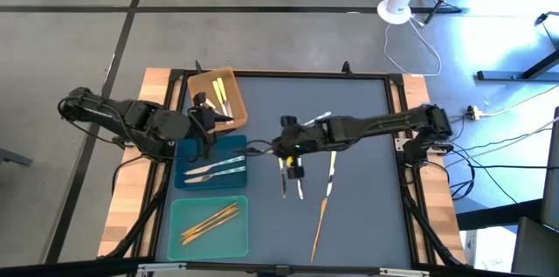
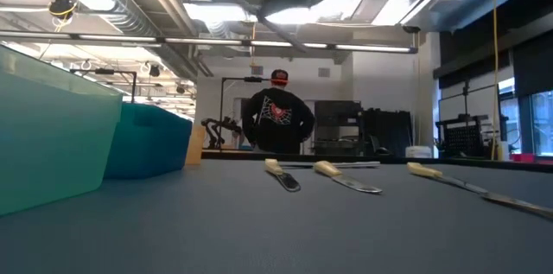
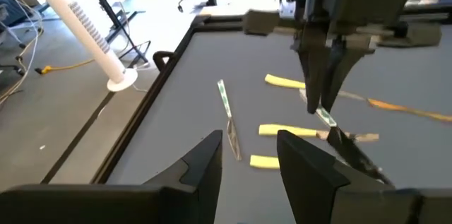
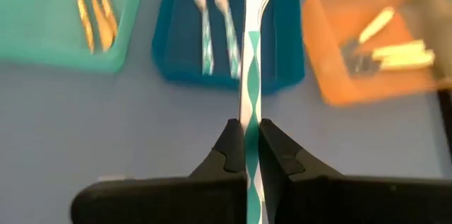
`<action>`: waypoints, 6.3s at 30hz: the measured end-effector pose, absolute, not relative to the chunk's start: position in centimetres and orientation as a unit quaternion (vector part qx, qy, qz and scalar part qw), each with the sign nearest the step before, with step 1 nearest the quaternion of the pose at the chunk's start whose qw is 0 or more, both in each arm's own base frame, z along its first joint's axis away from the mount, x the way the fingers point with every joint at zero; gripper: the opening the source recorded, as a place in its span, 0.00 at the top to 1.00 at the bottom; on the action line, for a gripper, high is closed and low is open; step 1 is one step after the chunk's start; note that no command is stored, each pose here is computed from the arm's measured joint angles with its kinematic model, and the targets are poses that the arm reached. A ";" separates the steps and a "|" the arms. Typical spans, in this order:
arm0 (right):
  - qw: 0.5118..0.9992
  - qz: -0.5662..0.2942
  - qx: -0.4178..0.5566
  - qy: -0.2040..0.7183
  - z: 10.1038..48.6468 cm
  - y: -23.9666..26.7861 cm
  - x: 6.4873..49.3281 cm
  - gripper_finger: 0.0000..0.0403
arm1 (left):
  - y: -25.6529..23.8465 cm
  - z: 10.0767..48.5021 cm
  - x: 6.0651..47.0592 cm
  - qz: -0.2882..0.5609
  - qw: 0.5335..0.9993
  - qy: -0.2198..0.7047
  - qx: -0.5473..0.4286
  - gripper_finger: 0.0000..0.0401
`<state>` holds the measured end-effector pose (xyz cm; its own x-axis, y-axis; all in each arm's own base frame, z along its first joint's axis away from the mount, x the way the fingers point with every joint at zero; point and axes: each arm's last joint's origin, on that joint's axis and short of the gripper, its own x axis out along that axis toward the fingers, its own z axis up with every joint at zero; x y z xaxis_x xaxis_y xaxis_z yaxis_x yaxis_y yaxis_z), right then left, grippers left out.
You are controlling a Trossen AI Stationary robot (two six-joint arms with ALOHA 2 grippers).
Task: Sort silverware by color (type)
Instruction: Put the white-green knife into the blue bin, then put the yellow knife into the orange bin
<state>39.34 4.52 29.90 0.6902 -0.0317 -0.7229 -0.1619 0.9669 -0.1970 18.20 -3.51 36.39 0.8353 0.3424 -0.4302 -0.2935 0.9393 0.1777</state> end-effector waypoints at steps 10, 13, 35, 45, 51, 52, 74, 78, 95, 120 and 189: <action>0.919 0.073 -0.123 0.368 28.6 2.8 45.8 1.00 | -3.1 35.2 16.6 0.162 0.971 0.174 0.035 0.68; 0.916 0.078 -0.119 0.375 27.1 2.3 47.3 1.00 | -2.9 35.4 16.2 0.164 0.972 0.165 0.032 0.68; 0.940 0.132 -0.110 0.296 23.1 2.5 51.8 1.00 | -2.2 36.4 14.2 0.173 0.973 0.140 0.070 0.68; 0.949 0.163 -0.106 0.248 21.6 2.7 53.2 1.00 | -2.3 36.4 14.2 0.172 0.972 0.141 0.072 0.68; 0.939 0.167 -0.101 0.282 19.4 2.7 53.4 1.00 | -2.3 36.4 14.2 0.167 0.974 0.140 0.061 0.68; 0.939 0.166 -0.101 0.285 19.3 2.7 53.3 1.00 | -2.3 36.4 14.2 0.167 0.974 0.141 0.059 0.68; 0.937 0.151 -0.107 0.295 19.2 2.6 53.2 0.84 | -2.3 36.4 14.2 0.166 0.974 0.143 0.059 0.68; 0.937 0.151 -0.107 0.295 19.2 2.6 53.2 0.81 | -2.3 36.3 14.2 0.166 0.974 0.143 0.060 0.68; 0.937 0.149 -0.100 0.299 19.4 2.6 53.1 0.67 | -2.3 36.4 14.2 0.167 0.974 0.143 0.060 0.68; 0.889 0.157 -0.141 0.407 34.5 2.0 40.3 0.67 | -2.3 36.3 14.3 0.167 0.974 0.144 0.057 0.68; 0.949 -0.112 0.047 0.289 25.3 0.1 17.9 0.67 | -0.2 38.8 33.5 0.211 0.976 0.013 -0.057 0.68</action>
